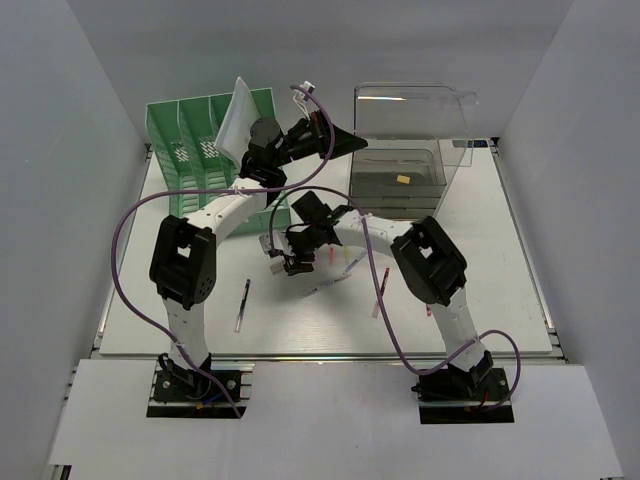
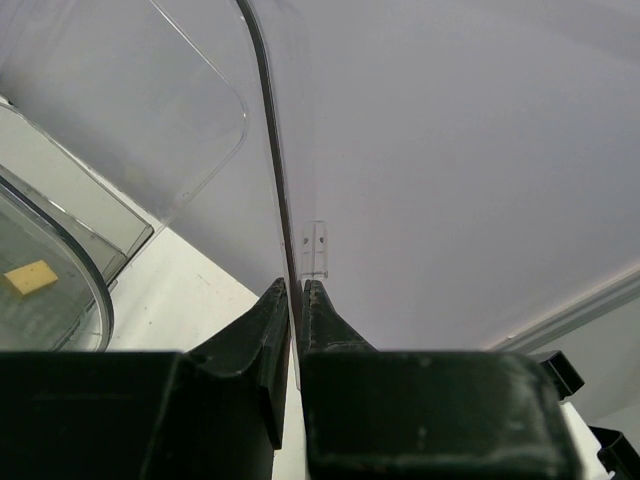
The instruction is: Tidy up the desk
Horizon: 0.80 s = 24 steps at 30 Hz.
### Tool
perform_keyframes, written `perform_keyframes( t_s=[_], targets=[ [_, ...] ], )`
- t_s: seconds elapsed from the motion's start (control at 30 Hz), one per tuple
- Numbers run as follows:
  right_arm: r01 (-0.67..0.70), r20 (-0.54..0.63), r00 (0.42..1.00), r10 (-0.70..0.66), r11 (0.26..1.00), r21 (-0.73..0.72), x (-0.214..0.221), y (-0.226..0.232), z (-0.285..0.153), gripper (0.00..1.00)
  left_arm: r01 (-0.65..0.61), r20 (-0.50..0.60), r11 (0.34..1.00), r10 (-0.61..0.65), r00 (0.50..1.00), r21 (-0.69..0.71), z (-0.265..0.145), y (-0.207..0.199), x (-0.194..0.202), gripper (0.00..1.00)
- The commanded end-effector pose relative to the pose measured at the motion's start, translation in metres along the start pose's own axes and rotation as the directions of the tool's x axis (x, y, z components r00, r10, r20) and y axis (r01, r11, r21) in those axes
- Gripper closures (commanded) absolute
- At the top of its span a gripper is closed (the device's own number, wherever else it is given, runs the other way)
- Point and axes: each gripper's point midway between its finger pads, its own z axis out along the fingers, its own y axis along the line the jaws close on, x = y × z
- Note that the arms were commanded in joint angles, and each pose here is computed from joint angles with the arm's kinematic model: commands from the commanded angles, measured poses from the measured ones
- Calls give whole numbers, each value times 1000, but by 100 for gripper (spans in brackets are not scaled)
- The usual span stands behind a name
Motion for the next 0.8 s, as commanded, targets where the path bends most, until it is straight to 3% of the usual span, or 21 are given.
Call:
perform_keyframes(
  t_s=[0.0,0.3,0.5,0.73,0.77],
  targets=[
    [-14,6,1000,14,1000,13,-10,-12,2,33,-120,26,990,118,993,80,-2,-35,-19,96],
    [-48,-19,999,48,999,-1,-1,-17,11,40,-124,19,989,122,992,87,-2,-37,-18,96],
    [-99,-59,994,95,993,-70,13,-3,18,58,-121,18,989,120,993,86,-2,-36,-17,96],
    [-125,-121,986,113,988,-96,29,12,19,60,-116,20,990,115,993,80,-2,-33,-16,96],
    [-124,-128,985,111,988,-96,31,13,17,66,-116,20,990,115,993,80,-2,-33,-16,96]
  ],
)
